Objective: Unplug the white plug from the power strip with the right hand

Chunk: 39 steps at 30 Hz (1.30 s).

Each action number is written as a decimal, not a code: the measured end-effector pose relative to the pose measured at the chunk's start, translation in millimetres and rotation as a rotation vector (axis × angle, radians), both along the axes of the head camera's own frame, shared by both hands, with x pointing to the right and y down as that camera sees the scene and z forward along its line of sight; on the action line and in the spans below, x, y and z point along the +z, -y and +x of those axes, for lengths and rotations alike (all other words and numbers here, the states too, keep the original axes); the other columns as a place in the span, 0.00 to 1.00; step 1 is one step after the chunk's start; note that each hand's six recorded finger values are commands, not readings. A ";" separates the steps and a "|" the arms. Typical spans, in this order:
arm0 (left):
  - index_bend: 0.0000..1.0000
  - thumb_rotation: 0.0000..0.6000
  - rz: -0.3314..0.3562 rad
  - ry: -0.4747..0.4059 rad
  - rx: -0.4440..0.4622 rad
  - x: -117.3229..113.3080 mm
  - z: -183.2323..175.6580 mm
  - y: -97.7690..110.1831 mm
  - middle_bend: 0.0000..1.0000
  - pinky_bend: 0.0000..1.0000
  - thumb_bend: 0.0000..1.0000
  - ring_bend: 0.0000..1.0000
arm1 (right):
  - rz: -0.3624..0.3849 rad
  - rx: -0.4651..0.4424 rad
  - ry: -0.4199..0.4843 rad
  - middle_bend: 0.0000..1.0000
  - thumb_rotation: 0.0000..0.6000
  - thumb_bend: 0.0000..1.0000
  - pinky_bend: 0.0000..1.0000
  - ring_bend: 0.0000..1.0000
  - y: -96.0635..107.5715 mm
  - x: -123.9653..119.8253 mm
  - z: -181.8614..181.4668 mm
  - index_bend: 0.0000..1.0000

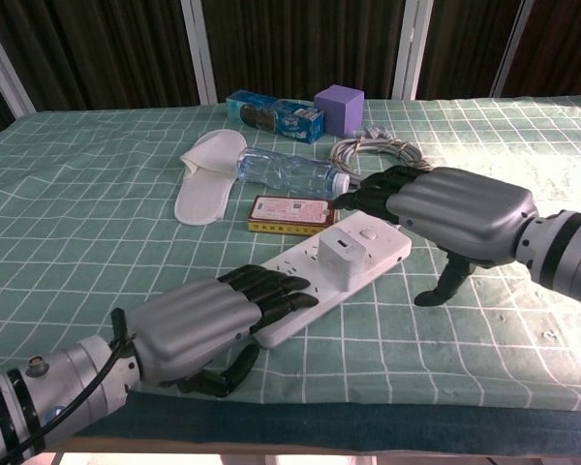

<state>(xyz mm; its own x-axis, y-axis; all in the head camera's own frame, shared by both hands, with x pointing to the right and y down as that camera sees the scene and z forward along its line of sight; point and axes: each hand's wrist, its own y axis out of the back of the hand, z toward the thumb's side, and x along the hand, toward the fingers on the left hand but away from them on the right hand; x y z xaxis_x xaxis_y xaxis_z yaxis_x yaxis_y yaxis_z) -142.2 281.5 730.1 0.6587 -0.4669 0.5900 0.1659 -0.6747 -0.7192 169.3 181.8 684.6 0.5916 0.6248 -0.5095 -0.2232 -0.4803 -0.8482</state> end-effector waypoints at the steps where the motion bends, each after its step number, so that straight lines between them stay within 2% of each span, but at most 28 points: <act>1: 0.00 0.93 0.000 0.000 -0.001 0.0 0.2 0.1 0.00 0.02 0.73 0.00 | 0.002 -0.003 0.001 0.24 1.00 0.17 0.15 0.09 0.0 0.4 -1.1 0.20; 11: 0.00 0.94 0.003 -0.001 -0.004 -2.0 -1.1 0.7 0.00 0.03 0.74 0.00 | 0.041 -0.006 0.032 0.30 1.00 0.19 0.24 0.15 0.0 7.6 -16.7 0.28; 23: 0.00 0.93 0.002 0.009 -0.009 -1.4 -5.0 2.2 0.00 0.03 0.74 0.00 | 0.046 -0.007 0.053 0.33 1.00 0.23 0.24 0.17 -2.4 19.4 -36.6 0.32; 29: 0.00 0.94 -0.001 0.014 -0.014 -0.5 -8.2 2.9 0.00 0.03 0.74 0.00 | 0.047 -0.011 0.048 0.35 1.00 0.30 0.29 0.21 -3.8 24.7 -42.1 0.38; 35: 0.00 0.93 0.001 0.014 -0.017 -1.1 -10.1 4.1 0.00 0.03 0.74 0.00 | 0.060 0.000 0.054 0.39 1.00 0.33 0.37 0.27 -2.0 25.7 -44.5 0.46; 39: 0.00 0.93 0.002 0.013 -0.017 -1.3 -10.4 4.3 0.00 0.03 0.74 0.00 | 0.069 0.000 0.056 0.39 1.00 0.34 0.40 0.28 -2.5 26.4 -47.7 0.47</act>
